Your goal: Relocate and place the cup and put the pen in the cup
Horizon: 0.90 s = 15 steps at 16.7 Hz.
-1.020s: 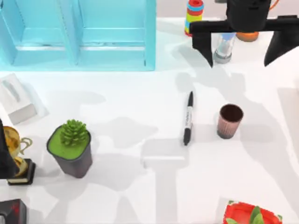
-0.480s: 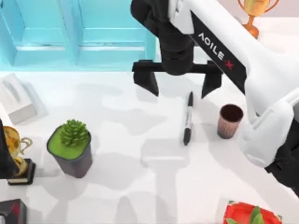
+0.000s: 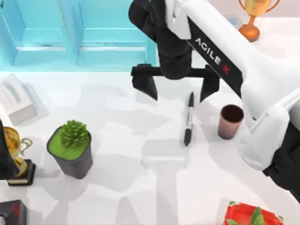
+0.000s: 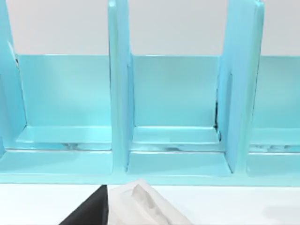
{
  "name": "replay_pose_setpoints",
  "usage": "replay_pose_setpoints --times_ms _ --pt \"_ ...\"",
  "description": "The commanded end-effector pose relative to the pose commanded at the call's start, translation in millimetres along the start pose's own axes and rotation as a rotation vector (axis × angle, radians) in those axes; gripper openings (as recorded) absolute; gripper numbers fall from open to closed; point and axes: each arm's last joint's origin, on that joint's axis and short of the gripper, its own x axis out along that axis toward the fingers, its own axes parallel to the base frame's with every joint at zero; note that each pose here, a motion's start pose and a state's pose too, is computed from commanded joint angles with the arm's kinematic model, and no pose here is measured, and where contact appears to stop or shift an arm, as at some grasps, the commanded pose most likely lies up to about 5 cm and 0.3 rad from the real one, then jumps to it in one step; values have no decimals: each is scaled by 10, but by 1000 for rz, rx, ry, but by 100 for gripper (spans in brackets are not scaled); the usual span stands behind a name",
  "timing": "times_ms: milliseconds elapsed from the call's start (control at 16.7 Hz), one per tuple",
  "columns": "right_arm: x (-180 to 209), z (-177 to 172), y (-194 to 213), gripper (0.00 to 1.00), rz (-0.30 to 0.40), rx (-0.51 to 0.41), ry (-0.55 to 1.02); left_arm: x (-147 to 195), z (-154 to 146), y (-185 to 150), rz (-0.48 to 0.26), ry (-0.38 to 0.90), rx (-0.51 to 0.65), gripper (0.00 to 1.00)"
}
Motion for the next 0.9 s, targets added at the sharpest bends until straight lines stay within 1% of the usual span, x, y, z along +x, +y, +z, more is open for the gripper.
replay_pose_setpoints --times_ms 120,240,900 --pt "107 -2 20 100 -31 -5 25 0 0 0 0 0 0 100" --pt "182 -3 41 100 -47 -7 38 0 0 0 0 0 0 100" --pt "494 -4 63 100 -48 -6 38 0 0 0 0 0 0 100"
